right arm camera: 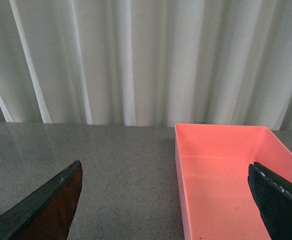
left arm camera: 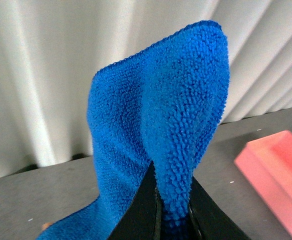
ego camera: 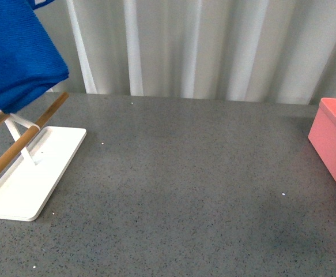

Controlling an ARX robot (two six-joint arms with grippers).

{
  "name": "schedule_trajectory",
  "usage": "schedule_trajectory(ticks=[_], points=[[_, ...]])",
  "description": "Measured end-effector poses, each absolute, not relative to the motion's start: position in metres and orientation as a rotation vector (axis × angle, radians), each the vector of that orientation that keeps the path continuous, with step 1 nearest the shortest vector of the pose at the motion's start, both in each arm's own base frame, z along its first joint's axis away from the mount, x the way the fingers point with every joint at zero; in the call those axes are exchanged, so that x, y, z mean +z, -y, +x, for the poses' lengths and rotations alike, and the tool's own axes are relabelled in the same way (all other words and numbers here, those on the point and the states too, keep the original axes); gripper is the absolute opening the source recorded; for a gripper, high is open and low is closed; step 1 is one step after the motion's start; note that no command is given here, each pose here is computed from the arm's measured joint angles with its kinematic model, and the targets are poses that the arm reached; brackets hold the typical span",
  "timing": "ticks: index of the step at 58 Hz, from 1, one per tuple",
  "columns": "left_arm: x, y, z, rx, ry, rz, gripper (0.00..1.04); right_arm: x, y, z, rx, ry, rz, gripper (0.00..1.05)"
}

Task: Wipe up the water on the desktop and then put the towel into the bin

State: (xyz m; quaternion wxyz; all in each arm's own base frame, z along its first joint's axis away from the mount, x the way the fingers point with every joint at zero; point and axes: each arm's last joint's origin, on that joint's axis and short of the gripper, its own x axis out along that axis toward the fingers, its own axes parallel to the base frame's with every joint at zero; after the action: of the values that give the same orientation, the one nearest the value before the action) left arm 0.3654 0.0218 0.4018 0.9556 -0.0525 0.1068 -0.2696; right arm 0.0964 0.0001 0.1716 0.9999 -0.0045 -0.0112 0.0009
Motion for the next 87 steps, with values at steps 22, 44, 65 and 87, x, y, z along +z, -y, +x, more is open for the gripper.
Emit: schedule_trajectory(ticks=[22, 44, 65, 87], points=[[0.361, 0.065, 0.336, -0.916, -0.210, -0.310, 0.04, 0.172, 0.000, 0.096, 0.002, 0.022, -0.009, 0.98], [0.283, 0.125, 0.306, -1.078, -0.326, -0.477, 0.04, 0.172, 0.000, 0.096, 0.002, 0.022, -0.009, 0.98], [0.240, 0.167, 0.289, -1.123, -0.379, -0.547, 0.04, 0.172, 0.000, 0.096, 0.002, 0.022, -0.009, 0.98], [0.237, 0.176, 0.288, -1.113, -0.413, -0.525, 0.04, 0.192, 0.005, 0.101, 0.218, -0.121, -0.078, 0.98]])
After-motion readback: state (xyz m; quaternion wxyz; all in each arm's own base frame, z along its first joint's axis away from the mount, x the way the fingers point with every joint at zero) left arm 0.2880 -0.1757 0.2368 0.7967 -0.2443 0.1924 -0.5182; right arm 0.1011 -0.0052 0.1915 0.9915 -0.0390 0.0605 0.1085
